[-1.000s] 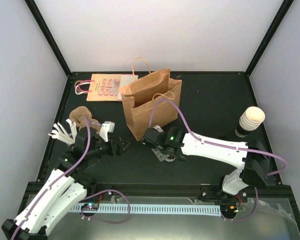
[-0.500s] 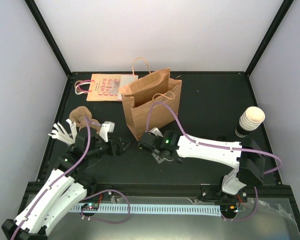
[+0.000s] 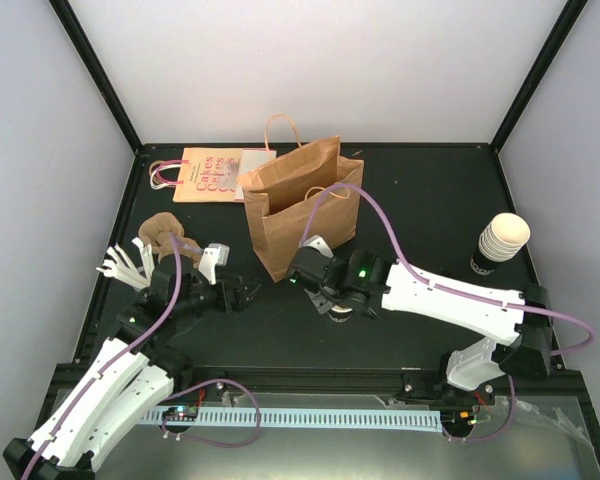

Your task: Pack the takeout coffee

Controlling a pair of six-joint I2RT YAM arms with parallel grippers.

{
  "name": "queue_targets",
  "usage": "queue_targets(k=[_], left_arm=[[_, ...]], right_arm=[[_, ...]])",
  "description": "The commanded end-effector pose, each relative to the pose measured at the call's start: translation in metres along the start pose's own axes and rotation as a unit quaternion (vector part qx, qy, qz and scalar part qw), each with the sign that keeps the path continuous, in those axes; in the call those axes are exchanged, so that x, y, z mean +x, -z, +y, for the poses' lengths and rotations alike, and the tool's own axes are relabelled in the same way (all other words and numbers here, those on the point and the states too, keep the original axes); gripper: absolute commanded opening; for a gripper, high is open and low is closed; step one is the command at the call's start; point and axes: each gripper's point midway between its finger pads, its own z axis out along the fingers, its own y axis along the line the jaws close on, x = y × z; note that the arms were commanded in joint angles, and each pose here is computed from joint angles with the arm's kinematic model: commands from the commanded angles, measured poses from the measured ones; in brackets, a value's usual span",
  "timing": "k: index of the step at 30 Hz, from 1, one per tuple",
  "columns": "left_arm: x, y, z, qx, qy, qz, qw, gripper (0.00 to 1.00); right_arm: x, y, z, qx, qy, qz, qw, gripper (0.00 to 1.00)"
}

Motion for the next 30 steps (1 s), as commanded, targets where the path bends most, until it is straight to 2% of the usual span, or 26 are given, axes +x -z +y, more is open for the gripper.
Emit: queue_targets(k=[1, 5, 7, 10, 12, 14, 18, 24, 28, 30], left_arm=[[-0.005, 0.006, -0.005, 0.002, -0.014, -0.009, 1.0, 0.99], [-0.004, 0.005, -0.005, 0.001, -0.014, -0.009, 1.0, 0.99], [-0.004, 0.005, -0.004, 0.001, -0.014, -0.009, 1.0, 0.99], [-0.004, 0.005, -0.004, 0.001, -0.013, -0.009, 1.0, 0.99], [-0.003, 0.004, -0.004, 0.001, -0.011, -0.008, 1.0, 0.99], [-0.003, 0.004, -0.003, 0.001, -0.011, -0.009, 1.0, 0.99], [-0.003, 0.004, -0.003, 0.001, -0.01, -0.007, 1.0, 0.99], [-0.003, 0.003, -0.003, 0.003, -0.011, -0.008, 1.0, 0.99], [-0.003, 0.004, -0.004, 0.003, -0.011, -0.007, 1.0, 0.99], [-0.003, 0.004, -0.003, 0.003, -0.011, -0.008, 1.0, 0.99]], right_arm=[[-0.013, 0.015, -0.028, 0.011, -0.028, -0.032, 0.999, 0.43], [-0.017, 0.021, -0.064, 0.018, -0.07, -0.051, 0.996, 0.43], [-0.018, 0.024, -0.084, 0.024, -0.101, -0.065, 0.992, 0.51], [-0.014, 0.022, -0.119, 0.033, -0.175, -0.084, 0.98, 0.54], [-0.001, 0.011, -0.132, 0.023, -0.205, -0.09, 0.974, 0.73], [0.009, -0.002, -0.13, -0.014, -0.205, -0.095, 0.974, 0.82], [0.043, -0.032, -0.148, -0.019, -0.249, -0.036, 0.968, 0.98], [0.071, -0.064, -0.177, 0.069, -0.298, 0.045, 0.951, 1.0], [0.086, -0.08, -0.191, 0.087, -0.346, 0.066, 0.932, 0.99], [0.091, -0.084, -0.196, 0.095, -0.363, 0.073, 0.924, 0.95]])
